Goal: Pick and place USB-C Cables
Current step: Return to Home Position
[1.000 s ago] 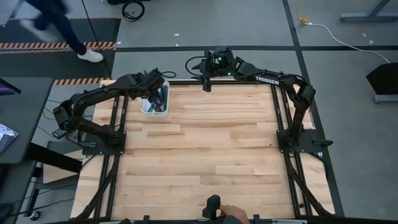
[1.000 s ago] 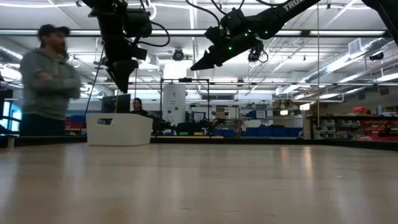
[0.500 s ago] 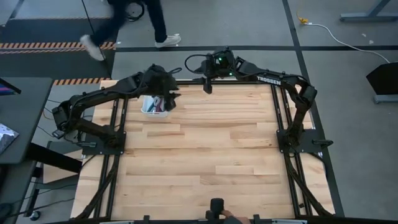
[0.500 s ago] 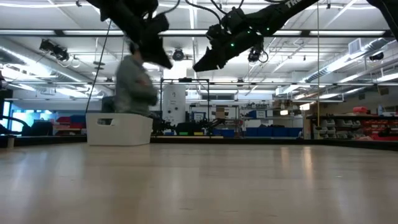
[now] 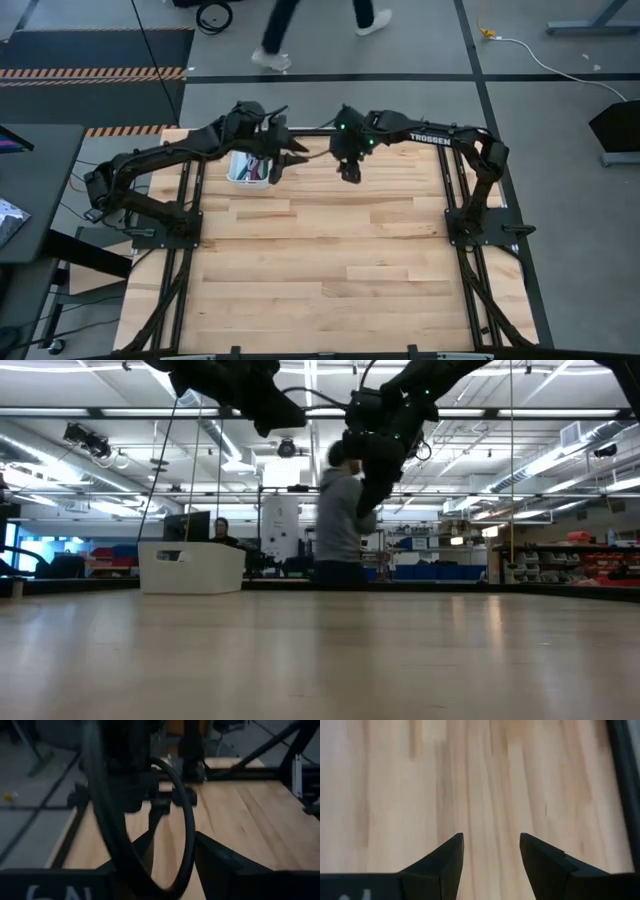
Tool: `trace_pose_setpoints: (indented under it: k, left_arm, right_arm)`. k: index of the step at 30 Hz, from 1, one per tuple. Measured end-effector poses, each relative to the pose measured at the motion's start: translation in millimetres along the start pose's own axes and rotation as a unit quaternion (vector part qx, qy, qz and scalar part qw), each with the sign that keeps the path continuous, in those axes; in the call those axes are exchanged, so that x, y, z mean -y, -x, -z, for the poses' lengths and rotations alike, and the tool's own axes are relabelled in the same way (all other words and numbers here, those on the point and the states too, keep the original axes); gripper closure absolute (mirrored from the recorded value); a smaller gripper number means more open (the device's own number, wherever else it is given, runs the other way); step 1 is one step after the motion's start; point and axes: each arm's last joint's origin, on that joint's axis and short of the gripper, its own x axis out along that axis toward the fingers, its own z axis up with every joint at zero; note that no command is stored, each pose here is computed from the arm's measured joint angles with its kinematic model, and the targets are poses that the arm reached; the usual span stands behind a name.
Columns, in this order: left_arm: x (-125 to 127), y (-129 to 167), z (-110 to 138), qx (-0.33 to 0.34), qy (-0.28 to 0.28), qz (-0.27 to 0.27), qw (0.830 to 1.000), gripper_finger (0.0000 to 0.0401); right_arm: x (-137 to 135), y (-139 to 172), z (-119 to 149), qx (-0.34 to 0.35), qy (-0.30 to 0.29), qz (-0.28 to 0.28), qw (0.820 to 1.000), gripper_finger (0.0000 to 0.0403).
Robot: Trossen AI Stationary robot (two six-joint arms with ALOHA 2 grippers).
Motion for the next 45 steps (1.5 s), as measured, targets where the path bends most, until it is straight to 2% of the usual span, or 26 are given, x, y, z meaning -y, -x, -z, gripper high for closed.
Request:
trace_pose_setpoints:
  k: [4, 8, 11, 14, 19, 22, 26, 31, 34, 38, 41, 43, 45]
  left_arm:
    - [14.2, -5.7, 6.6, -0.052, 0.007, -0.005, 0.999, 0.0266]
    - [34.6, -12.5, 9.0, -0.093, -0.017, -0.017, 0.995, 0.0276]
    - [50.6, -16.3, 10.3, -0.116, -0.022, -0.011, 0.993, 0.0283]
    - [67.1, -19.2, 11.5, -0.135, -0.003, -0.001, 0.991, 0.0284]
    - [96.4, -23.6, 9.1, -0.142, 0.030, 0.007, 0.989, 0.0284]
    - [112.5, -23.8, 2.1, -0.136, 0.041, -0.008, 0.990, 0.0284]
    - [135.6, -20.3, -11.4, -0.123, 0.028, -0.034, 0.991, 0.0285]
    - [161.0, -16.1, -20.1, -0.110, 0.022, -0.010, 0.994, 0.0285]
    - [166.1, -15.0, -18.2, -0.120, 0.013, -0.003, 0.993, 0.0285]
    - [163.5, -13.2, -11.5, -0.156, -0.014, -0.009, 0.988, 0.0291]
    - [159.6, -4.6, -12.0, -0.163, -0.015, -0.020, 0.986, 0.0329]
    - [158.1, 4.7, -15.9, -0.153, -0.019, -0.020, 0.988, 0.0372]
    - [156.7, 16.9, -19.4, -0.146, -0.023, -0.020, 0.989, 0.0391]
  right_arm:
    - [-20.1, -3.6, 7.6, -0.078, -0.020, 0.027, 0.996, 0.0202]
    - [-46.7, -6.0, 7.9, -0.114, -0.011, 0.038, 0.993, 0.0204]
    - [-70.1, -0.9, 6.2, -0.122, 0.003, 0.057, 0.991, 0.0211]
    - [-97.1, 11.2, 7.6, -0.129, 0.011, 0.070, 0.989, 0.0220]
    - [-137.4, 34.0, 10.2, -0.112, 0.019, 0.061, 0.992, 0.0233]
    - [-155.3, 42.7, 10.5, -0.093, 0.030, 0.052, 0.994, 0.0235]
    - [-171.2, 45.5, 11.9, -0.086, 0.029, 0.044, 0.995, 0.0235]
    - [-183.4, 45.8, 13.7, -0.085, 0.021, 0.039, 0.995, 0.0235]
    - [-189.2, 46.5, 14.7, -0.083, 0.029, 0.045, 0.995, 0.0235]
    - [-193.9, 50.1, 17.4, -0.081, 0.049, 0.085, 0.992, 0.0240]
    - [-195.7, 62.2, 22.6, -0.080, 0.058, 0.119, 0.988, 0.0267]
    - [-196.3, 75.4, 25.8, -0.067, 0.053, 0.132, 0.988, 0.0304]
    - [-196.3, 91.2, 28.9, -0.048, 0.046, 0.130, 0.989, 0.0356]
